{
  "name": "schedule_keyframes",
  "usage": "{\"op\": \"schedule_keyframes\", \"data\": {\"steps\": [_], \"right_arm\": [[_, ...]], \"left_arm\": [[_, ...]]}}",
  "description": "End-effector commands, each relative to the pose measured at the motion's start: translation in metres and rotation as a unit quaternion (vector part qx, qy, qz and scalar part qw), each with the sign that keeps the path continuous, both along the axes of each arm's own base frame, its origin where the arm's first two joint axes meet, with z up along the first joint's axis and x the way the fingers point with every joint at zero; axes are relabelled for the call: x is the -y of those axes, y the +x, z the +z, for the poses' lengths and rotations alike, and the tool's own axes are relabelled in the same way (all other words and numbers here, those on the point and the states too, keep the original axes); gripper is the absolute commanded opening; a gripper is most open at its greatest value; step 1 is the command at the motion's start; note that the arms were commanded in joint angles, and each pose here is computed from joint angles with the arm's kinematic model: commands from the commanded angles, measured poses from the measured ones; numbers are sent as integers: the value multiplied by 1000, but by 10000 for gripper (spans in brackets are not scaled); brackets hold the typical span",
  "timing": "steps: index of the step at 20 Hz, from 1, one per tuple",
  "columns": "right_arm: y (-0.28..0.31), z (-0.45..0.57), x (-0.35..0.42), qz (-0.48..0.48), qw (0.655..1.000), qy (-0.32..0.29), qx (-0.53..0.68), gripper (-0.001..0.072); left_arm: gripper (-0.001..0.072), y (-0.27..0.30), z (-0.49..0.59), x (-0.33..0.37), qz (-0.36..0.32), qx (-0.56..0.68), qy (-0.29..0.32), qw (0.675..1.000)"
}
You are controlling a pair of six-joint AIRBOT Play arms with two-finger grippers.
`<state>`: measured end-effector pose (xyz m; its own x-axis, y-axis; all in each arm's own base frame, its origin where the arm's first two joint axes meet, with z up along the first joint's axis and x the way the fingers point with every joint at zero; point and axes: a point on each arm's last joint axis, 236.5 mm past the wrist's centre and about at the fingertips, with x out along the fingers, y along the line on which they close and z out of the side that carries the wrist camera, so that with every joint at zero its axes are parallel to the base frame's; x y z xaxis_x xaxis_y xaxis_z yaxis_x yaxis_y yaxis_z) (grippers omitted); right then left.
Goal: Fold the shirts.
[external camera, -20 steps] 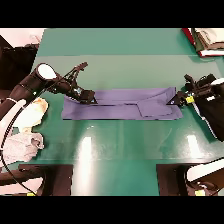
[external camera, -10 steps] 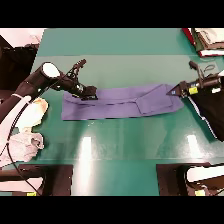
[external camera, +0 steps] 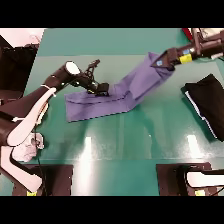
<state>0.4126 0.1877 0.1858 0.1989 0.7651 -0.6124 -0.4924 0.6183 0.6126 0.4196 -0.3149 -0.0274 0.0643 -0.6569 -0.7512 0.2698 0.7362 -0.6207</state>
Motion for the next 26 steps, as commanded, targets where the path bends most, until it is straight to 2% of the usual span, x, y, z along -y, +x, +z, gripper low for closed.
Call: {"op": "schedule_keyframes", "data": {"steps": [1,7,11,15,19,23,26], "right_arm": [[-12,30,-61,45,999,11,23,16],[-23,23,-121,109,994,14,19,17],[-30,-7,-121,116,993,-7,-17,17],[-23,-23,-111,106,993,-46,-14,17],[-22,-30,-127,107,992,-66,10,17],[-34,-49,-173,150,986,-70,16,17],[-32,-70,-230,161,984,-49,54,18]], "left_arm": [[24,4,-25,24,-12,-10,1,1000],[24,-2,-26,21,-34,-16,5,999],[23,3,-11,-29,-55,-17,55,997],[24,37,61,-104,7,66,77,995],[24,41,140,-174,68,134,81,985],[25,25,187,-225,104,169,93,976],[25,12,201,-243,112,172,100,974]]}}
